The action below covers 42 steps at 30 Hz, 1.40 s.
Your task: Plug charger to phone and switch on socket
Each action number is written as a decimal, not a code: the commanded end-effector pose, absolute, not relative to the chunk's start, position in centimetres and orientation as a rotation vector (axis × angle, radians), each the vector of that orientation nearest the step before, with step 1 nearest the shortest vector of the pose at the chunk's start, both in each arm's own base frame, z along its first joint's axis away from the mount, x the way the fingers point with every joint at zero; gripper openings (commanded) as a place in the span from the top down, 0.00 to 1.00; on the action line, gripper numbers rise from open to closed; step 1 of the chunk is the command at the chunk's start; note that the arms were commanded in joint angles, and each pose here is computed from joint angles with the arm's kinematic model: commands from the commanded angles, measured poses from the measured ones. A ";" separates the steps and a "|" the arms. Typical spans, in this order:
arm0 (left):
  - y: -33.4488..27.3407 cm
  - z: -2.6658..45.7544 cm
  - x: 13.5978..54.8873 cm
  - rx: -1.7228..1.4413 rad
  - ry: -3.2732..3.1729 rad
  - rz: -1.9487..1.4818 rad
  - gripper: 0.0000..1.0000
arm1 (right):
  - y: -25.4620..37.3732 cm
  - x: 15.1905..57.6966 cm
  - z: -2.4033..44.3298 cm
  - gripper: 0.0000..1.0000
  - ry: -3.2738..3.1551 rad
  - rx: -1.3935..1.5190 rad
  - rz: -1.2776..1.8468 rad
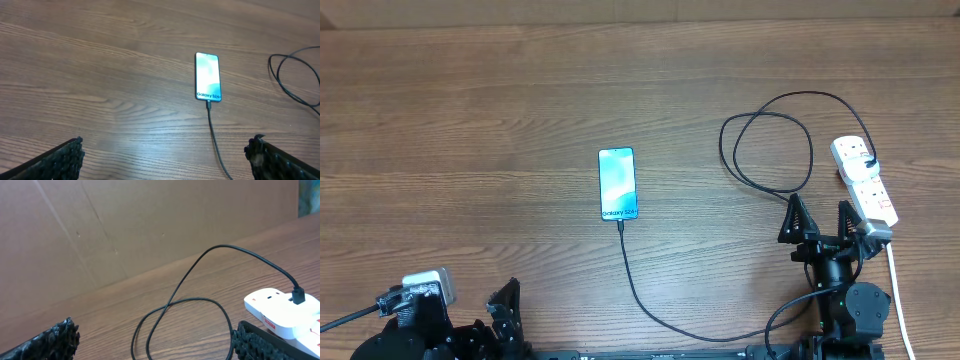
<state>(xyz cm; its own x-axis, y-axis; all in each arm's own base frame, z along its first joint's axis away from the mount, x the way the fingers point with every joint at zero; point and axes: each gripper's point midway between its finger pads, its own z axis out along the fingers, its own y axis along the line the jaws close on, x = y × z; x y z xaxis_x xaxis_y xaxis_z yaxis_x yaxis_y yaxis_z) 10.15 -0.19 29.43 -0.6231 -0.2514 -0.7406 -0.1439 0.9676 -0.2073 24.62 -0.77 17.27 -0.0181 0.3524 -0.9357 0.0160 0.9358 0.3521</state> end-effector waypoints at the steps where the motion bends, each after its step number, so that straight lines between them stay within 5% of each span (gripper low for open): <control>1: 0.0 29.6 10.2 -0.268 2.242 -0.149 0.01 | -0.6 24.6 17.1 0.00 1.572 0.287 0.284; 14: -1.0 30.7 15.2 -0.177 2.098 -0.178 0.01 | -0.6 24.6 17.1 0.00 1.572 0.287 0.284; 31: 0.6 18.2 19.0 -0.298 1.895 -0.189 0.01 | -0.6 24.6 17.1 0.00 1.572 0.287 0.284; 42: 1.3 15.5 23.6 -0.264 1.723 -0.182 0.00 | -0.6 24.6 17.1 0.00 1.572 0.287 0.284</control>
